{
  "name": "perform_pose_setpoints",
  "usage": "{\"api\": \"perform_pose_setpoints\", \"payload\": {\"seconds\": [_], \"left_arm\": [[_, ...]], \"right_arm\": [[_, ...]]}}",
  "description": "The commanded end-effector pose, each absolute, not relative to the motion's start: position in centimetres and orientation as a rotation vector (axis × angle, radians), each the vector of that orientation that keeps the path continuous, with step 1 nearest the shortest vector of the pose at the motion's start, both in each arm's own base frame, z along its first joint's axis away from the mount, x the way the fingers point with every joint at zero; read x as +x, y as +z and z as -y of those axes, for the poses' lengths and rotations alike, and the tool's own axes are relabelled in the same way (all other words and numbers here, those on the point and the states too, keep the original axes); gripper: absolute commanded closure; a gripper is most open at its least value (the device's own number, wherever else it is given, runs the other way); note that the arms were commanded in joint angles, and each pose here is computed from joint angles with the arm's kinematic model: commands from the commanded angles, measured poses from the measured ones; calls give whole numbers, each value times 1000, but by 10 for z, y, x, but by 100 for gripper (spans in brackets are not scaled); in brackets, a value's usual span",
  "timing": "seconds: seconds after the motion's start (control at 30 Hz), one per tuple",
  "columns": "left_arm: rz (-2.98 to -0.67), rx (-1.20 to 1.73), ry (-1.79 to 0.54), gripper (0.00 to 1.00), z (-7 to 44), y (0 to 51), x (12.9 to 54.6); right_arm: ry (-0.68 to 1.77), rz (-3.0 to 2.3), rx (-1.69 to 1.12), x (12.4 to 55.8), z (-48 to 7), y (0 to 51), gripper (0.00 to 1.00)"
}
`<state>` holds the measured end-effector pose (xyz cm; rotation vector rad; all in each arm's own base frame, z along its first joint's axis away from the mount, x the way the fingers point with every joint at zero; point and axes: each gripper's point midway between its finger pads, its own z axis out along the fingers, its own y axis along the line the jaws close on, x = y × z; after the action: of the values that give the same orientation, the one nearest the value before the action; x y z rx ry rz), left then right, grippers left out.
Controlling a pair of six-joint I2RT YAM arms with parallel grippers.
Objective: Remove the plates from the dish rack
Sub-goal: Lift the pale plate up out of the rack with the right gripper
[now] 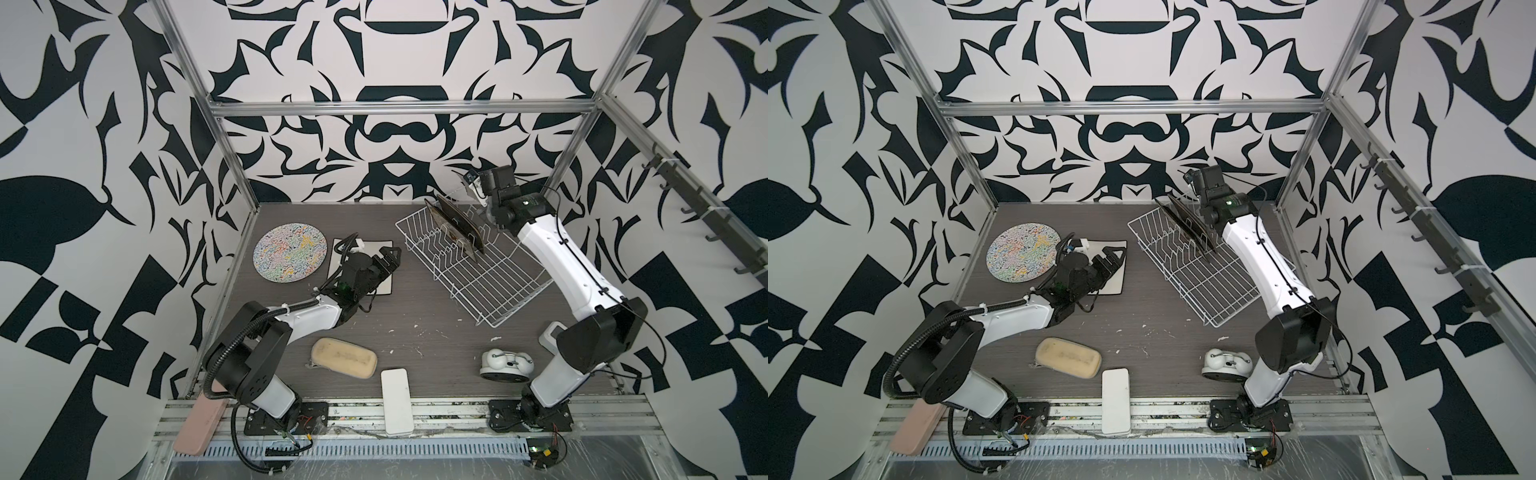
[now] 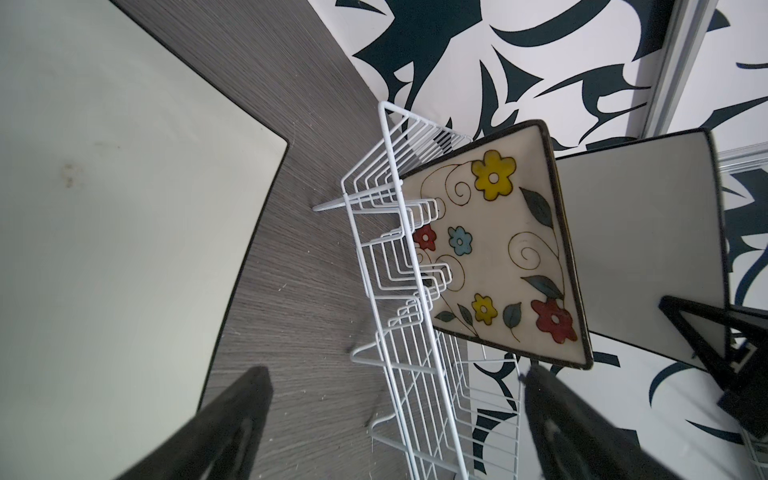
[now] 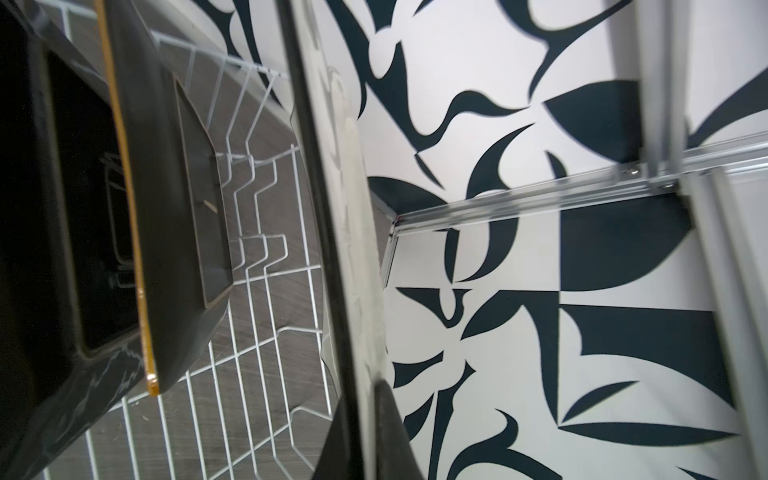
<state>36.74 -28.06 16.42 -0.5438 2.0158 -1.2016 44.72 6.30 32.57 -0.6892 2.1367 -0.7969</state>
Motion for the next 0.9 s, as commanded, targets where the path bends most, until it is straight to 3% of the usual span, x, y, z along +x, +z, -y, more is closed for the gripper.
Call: {"api": "perform_pose_setpoints", "payload": {"seconds": [0.0,0.87], "left_arm": [[-1987,-533,-1222,1,286,175,371],[-1963,-488,-1179,1,277,188,366]], "right_arm": [[-810,-1828,-429,442,-65,428,100],[-788,-1395,-489,355,-147,535,100]]}}
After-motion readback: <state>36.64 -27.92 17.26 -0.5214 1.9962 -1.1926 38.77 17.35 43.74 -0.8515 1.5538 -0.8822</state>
